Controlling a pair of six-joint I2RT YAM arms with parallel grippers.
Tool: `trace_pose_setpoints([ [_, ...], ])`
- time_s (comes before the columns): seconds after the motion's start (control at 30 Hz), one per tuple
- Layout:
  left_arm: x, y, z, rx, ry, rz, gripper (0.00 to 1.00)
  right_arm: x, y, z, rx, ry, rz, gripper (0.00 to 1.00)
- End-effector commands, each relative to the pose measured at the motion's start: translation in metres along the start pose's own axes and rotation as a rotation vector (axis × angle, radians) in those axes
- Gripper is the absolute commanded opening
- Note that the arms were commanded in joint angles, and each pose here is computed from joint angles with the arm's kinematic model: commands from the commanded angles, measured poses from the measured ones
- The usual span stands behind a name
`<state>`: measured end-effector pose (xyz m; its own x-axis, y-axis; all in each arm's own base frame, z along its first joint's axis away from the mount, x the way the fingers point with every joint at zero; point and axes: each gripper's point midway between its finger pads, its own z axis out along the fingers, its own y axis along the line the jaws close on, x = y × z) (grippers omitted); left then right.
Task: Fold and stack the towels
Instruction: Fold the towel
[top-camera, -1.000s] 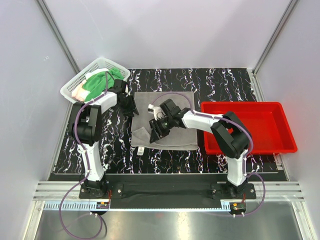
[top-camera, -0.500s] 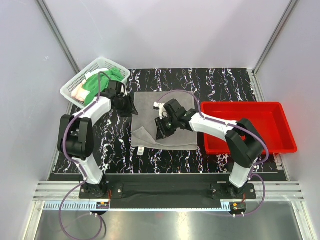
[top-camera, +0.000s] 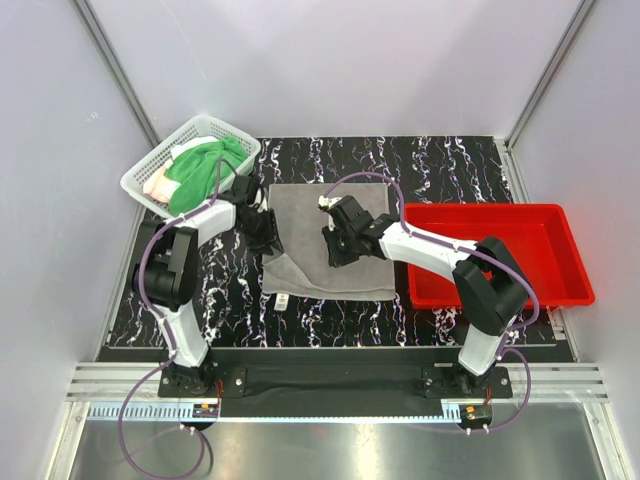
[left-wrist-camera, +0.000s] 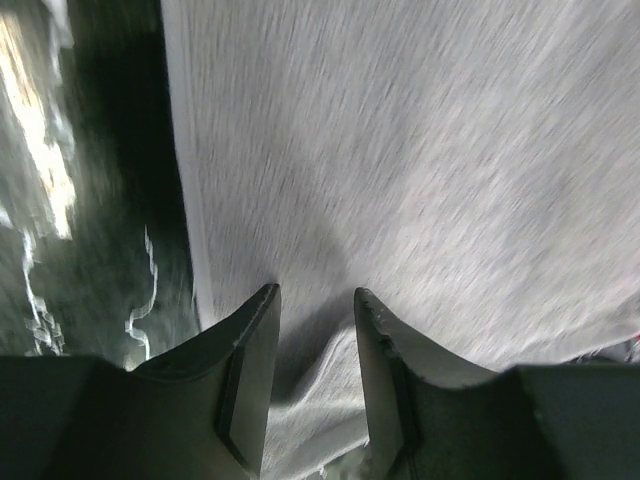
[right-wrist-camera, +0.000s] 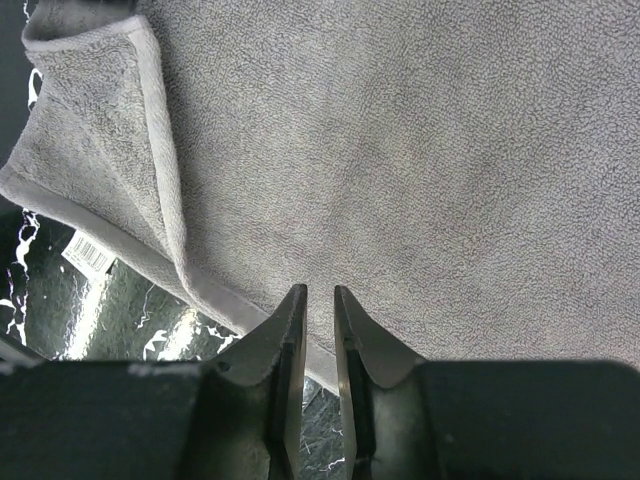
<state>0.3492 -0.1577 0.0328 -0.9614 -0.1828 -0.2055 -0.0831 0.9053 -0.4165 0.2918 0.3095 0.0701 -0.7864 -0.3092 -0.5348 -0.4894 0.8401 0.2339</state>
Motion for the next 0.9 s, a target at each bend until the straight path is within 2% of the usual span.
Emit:
trace_pose_setpoints([
  [0.0, 0.019, -0.005, -0.021, 0.037, 0.009, 0.038, 0.4, -0.009, -0.008, -0.004, 0.036, -0.033, 0.013, 0.23],
  [0.2, 0.054, 0.003, -0.032, 0.039, 0.047, 0.047, 0.4, -0.004, -0.015, -0.006, 0.051, -0.025, 0.021, 0.23],
  [0.43, 0.074, 0.019, -0.053, -0.024, -0.018, 0.05, 0.41, 0.008, -0.021, -0.007, 0.076, -0.002, 0.067, 0.23],
  [0.63, 0.065, 0.016, -0.061, -0.031, -0.135, -0.013, 0.41, 0.023, -0.053, -0.021, 0.274, 0.048, 0.134, 0.22],
  [0.77, 0.062, 0.016, -0.06, -0.033, -0.158, -0.039, 0.42, 0.037, -0.081, -0.047, 0.421, 0.095, 0.168, 0.25],
  [0.87, 0.061, 0.022, -0.065, -0.062, -0.202, -0.056, 0.42, 0.045, -0.101, -0.065, 0.483, 0.098, 0.278, 0.28],
])
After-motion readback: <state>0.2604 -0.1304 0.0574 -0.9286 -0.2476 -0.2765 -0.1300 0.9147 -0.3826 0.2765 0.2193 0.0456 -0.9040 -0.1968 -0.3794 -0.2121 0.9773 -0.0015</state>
